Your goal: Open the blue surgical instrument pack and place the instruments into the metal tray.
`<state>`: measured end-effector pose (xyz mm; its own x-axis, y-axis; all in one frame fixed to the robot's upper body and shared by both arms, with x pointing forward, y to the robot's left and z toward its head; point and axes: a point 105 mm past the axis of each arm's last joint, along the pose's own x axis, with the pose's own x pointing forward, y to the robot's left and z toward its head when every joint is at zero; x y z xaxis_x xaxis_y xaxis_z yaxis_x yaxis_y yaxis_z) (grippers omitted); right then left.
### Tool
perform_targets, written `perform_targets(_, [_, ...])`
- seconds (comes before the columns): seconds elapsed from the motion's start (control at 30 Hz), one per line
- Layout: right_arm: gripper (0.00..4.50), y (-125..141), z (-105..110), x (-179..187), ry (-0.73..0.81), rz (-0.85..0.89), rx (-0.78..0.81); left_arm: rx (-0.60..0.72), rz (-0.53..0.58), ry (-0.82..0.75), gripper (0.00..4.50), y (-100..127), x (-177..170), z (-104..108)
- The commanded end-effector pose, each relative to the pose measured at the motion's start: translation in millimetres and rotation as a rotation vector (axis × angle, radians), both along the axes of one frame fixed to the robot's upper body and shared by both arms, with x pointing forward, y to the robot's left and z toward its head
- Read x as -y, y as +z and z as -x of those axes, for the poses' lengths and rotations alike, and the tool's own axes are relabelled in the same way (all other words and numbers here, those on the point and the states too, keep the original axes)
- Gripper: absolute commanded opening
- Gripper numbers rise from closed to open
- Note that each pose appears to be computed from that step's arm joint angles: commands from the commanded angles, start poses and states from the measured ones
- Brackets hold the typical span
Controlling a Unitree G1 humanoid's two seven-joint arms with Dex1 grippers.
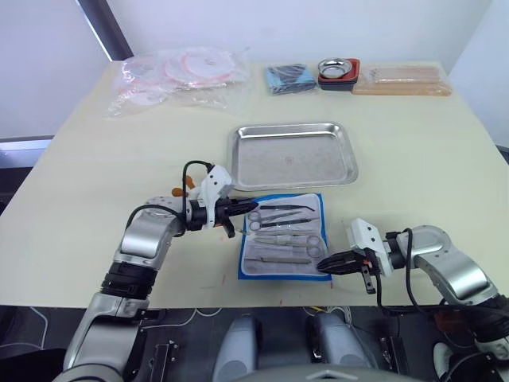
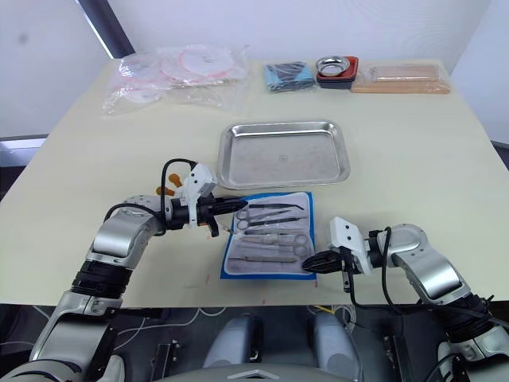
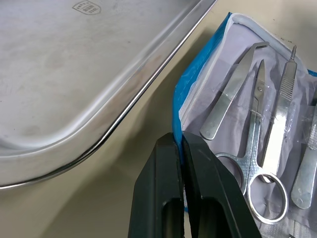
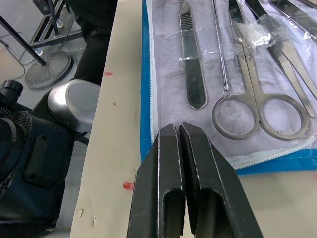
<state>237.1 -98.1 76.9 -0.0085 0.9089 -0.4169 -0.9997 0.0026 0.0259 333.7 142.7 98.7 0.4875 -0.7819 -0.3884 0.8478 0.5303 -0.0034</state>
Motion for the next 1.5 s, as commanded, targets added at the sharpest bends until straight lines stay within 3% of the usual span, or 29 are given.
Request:
perform_targets(0.03, [0.0, 6, 2, -1, 0.01, -0.025, 0.014, -0.081, -0.01, 0.044, 0.65, -22, -6, 5])
perform_targets(0.1, [0.0, 6, 2, -2, 0.013, -0.027, 0.008, -0.077, -0.007, 0.055, 1.32, -21, -6, 4])
perform_targets(0.47, [0.0, 6, 2, -3, 0.022, -0.035, 0.009, -0.072, 0.028, 0.086, 1.32, -17, -8, 0])
perform_targets(0.6, [1.18, 8, 3, -2, 0.025, -0.034, 0.001, -0.059, 0.07, 0.093, 1.39, -11, -7, -1])
perform_targets(0.63, [1.74, 8, 2, -2, 0.023, -0.035, 0.009, -0.053, 0.08, 0.097, 1.39, -9, -7, -1])
perform_targets(0.7, [2.42, 9, 3, -1, 0.024, -0.038, 0.006, -0.037, 0.108, 0.089, 1.39, -5, -6, -1])
perform_targets(0.97, [2.42, 17, 6, 5, 0.029, -0.041, -0.015, -0.038, 0.147, 0.087, 1.39, 0, -10, 4])
perform_targets(1.27, [2.42, 54, -4, 9, -0.021, -0.138, 0.063, 0.036, 0.25, 0.014, 1.39, 22, -8, 12])
perform_targets(1.33, [2.83, 61, -11, 7, -0.043, -0.166, 0.106, 0.095, 0.254, -0.027, 1.39, 33, -8, 15])
perform_targets(1.5, [4.45, 62, -21, -4, -0.051, -0.207, 0.173, 0.212, 0.242, -0.138, 1.39, 59, -9, 22])
